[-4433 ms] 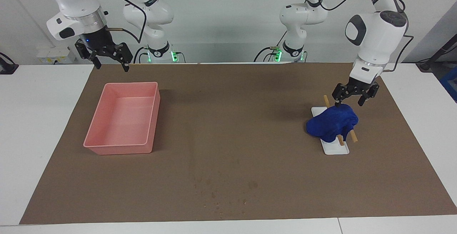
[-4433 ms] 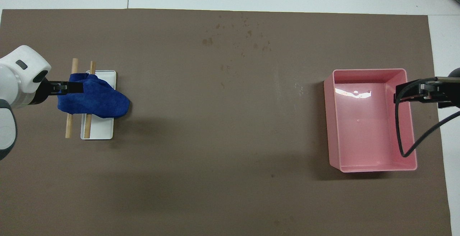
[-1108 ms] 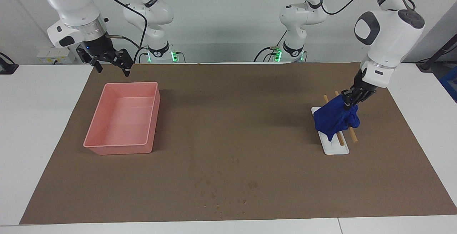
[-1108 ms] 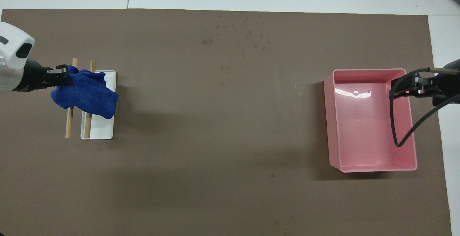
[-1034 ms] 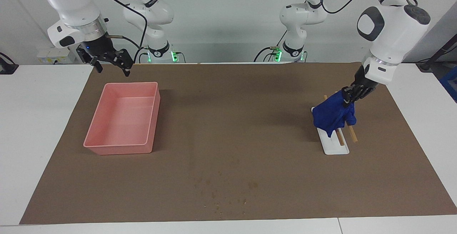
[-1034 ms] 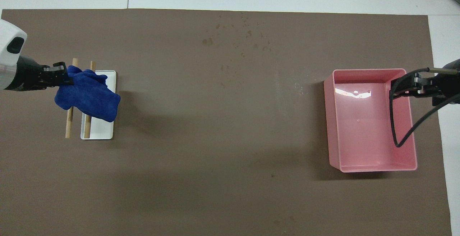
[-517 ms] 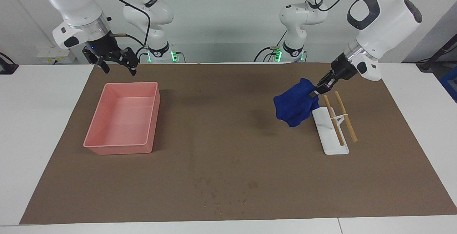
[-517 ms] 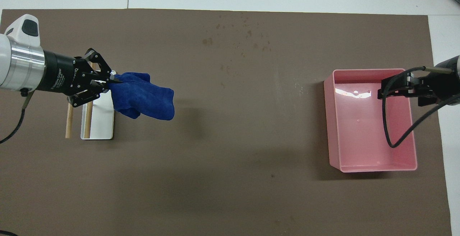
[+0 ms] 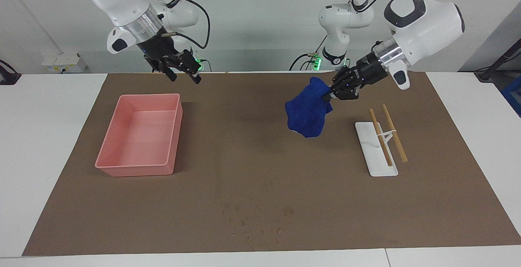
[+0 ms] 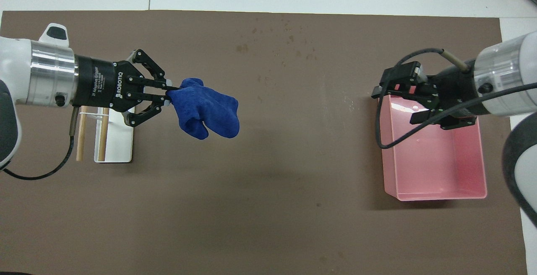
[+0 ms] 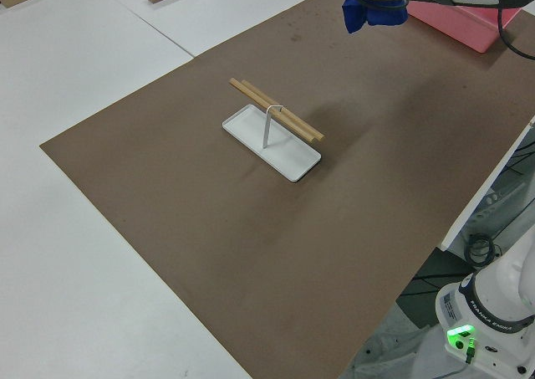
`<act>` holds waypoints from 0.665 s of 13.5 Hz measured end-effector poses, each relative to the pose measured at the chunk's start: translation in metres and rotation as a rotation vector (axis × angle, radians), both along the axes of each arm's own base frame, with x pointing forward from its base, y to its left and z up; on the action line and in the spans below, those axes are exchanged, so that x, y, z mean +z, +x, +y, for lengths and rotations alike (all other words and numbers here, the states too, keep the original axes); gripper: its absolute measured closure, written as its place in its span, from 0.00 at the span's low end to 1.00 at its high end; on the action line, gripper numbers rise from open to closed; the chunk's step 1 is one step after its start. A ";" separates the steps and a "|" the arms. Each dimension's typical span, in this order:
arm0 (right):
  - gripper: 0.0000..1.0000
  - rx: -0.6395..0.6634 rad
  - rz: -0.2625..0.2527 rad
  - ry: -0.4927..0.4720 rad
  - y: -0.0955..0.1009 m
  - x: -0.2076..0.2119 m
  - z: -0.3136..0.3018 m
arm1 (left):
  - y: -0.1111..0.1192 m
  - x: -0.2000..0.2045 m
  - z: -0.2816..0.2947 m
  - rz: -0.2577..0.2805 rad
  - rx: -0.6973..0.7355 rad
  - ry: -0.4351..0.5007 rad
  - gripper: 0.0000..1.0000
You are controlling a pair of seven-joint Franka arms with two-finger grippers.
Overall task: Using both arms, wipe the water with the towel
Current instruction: 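Lift the towel with the left gripper while the right gripper approaches, then grasp the towel with the right gripper and open the left gripper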
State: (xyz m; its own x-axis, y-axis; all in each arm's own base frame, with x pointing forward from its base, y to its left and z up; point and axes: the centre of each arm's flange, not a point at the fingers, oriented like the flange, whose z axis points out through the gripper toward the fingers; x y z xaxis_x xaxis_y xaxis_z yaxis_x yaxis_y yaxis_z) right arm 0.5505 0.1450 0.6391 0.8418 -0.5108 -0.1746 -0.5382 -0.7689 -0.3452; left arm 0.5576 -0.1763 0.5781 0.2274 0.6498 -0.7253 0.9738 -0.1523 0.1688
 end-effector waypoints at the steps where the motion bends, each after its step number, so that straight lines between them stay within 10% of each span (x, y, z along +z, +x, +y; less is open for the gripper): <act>1: 0.00 -0.095 0.027 0.038 0.001 0.001 0.014 | -0.002 0.003 -0.012 0.023 0.026 -0.029 0.87; 9: 0.01 -0.695 0.193 0.303 0.022 -0.005 0.094 | -0.035 0.023 -0.083 0.034 0.218 -0.158 0.87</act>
State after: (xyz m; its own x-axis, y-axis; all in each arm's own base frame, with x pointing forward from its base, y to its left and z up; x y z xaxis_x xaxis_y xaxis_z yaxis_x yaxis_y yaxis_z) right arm 0.5720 0.2387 0.6341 0.2868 -0.8161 -0.5018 -0.9336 -0.1205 -0.3376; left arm 0.5227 -0.2595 0.6016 0.0685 0.5587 -0.8265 0.9862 0.0872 0.1407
